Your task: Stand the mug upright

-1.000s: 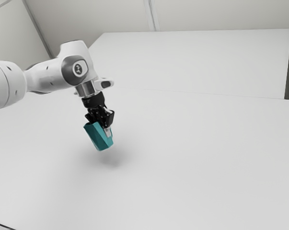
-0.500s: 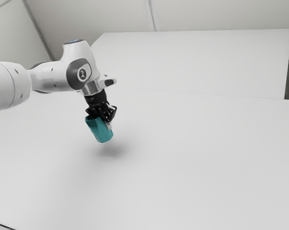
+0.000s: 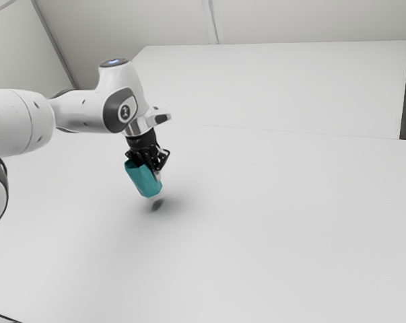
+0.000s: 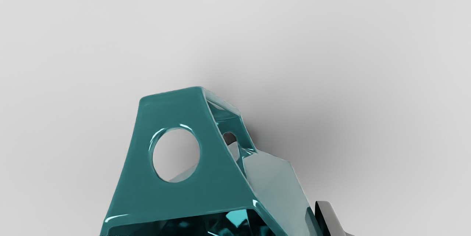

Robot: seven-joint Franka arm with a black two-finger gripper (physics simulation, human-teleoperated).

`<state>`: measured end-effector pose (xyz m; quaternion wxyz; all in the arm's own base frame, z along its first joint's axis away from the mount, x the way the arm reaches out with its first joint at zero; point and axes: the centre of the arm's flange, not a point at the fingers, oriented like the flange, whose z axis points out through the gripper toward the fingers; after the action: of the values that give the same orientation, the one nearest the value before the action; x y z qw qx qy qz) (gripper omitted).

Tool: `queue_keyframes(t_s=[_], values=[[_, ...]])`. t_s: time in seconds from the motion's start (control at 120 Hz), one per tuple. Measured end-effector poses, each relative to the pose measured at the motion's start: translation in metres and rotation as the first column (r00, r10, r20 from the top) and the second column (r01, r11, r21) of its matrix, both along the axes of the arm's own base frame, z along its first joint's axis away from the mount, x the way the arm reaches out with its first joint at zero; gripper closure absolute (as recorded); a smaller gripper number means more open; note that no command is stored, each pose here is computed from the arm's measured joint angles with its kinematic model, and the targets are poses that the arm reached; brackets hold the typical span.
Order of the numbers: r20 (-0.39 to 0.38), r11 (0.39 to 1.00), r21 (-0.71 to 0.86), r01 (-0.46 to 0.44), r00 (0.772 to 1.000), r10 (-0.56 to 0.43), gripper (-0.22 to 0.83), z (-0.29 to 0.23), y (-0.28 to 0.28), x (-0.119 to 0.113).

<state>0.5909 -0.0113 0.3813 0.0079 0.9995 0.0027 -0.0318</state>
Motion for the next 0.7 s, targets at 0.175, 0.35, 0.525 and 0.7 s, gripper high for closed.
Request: queue_keyframes(t_s=[0.175,0.35,0.525,0.7], values=[[-0.013,1.000,0.014,-0.010,1.000,0.011,0.78,-0.014,-0.003,0.003],[-0.020,0.999,0.046,-0.004,1.000,0.005,0.78,-0.019,-0.001,0.003],[-0.023,0.997,0.070,0.009,1.000,-0.008,0.78,-0.019,-0.004,0.004],[-0.030,0.996,0.090,0.019,0.999,-0.017,0.78,-0.020,-0.005,0.004]])
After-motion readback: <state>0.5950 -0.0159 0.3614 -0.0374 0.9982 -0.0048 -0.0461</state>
